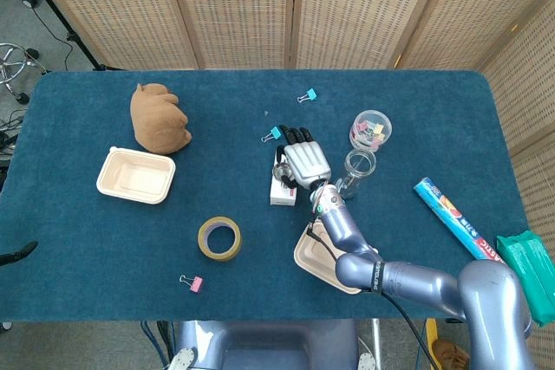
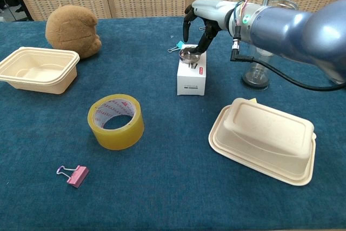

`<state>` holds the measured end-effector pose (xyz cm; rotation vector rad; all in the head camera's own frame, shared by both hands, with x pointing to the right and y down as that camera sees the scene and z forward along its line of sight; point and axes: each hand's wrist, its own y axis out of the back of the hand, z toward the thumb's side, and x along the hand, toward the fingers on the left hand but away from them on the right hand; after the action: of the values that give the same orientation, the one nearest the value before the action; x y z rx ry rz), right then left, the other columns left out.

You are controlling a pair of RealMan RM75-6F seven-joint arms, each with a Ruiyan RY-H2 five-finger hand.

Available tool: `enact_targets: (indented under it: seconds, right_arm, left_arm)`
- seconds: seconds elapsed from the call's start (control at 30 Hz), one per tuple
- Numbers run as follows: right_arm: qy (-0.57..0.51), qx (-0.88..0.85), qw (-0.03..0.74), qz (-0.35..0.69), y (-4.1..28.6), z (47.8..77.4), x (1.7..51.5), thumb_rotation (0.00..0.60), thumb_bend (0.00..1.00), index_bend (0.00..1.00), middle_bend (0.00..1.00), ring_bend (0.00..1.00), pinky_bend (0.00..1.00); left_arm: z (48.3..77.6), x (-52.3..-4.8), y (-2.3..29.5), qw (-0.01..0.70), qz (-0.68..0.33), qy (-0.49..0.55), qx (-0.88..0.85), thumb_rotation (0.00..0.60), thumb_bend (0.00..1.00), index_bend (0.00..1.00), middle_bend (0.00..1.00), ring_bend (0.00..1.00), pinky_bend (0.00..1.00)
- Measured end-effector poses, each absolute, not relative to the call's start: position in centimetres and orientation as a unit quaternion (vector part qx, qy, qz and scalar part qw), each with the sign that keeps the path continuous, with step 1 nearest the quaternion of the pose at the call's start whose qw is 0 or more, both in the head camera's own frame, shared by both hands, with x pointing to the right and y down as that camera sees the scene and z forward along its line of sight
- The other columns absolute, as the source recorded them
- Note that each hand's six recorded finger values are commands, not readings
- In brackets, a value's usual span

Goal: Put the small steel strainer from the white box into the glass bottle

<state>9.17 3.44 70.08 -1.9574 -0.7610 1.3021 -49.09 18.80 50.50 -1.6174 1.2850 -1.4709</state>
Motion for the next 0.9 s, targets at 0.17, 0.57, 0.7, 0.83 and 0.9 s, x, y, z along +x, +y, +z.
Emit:
enact_targets:
  seconds: [0.17, 0.57, 0.7, 0.83, 0.9]
  right_arm:
    - [-0.289, -0.747, 0.328, 0.501, 3.4, 70.3, 9.2, 0.6, 0.42, 0.43, 0.0, 0.0, 0.0]
    - [-0.287, -0.745, 0.327, 0.506, 3.3, 71.0, 8.9, 0.6, 0.42, 0.46, 0.0, 0.0, 0.0]
    - [-0.286, -0.744, 0.327, 0.508, 3.3, 71.3, 8.9, 0.6, 0.42, 0.49, 0.0, 0.0, 0.0]
    - [-0.286, -0.744, 0.327, 0.507, 3.4, 71.6, 8.7, 0.6, 0.42, 0.53, 0.0, 0.0, 0.0]
    - [-0.286, -0.744, 0.328, 0.507, 3.4, 71.6, 8.7, 0.6, 0.44, 0.54, 0.0, 0.0, 0.0]
  left_arm:
    - [50.5, -49.1, 18.8, 0.298, -0.553, 0.484, -0.609, 0.6, 0.11, 0.0, 0.0, 0.0, 0.0]
    - [50.5, -49.2, 18.7, 0.293, -0.549, 0.489, -0.611, 0.6, 0.11, 0.0, 0.0, 0.0, 0.0]
    - [50.4, -49.4, 18.6, 0.291, -0.549, 0.491, -0.611, 0.6, 0.11, 0.0, 0.0, 0.0, 0.0]
    - [50.4, -49.4, 18.6, 0.29, -0.549, 0.491, -0.611, 0.6, 0.11, 0.0, 0.0, 0.0, 0.0]
    - [50.4, -49.5, 18.6, 0.29, -0.548, 0.491, -0.611, 0.6, 0.11, 0.0, 0.0, 0.0, 0.0]
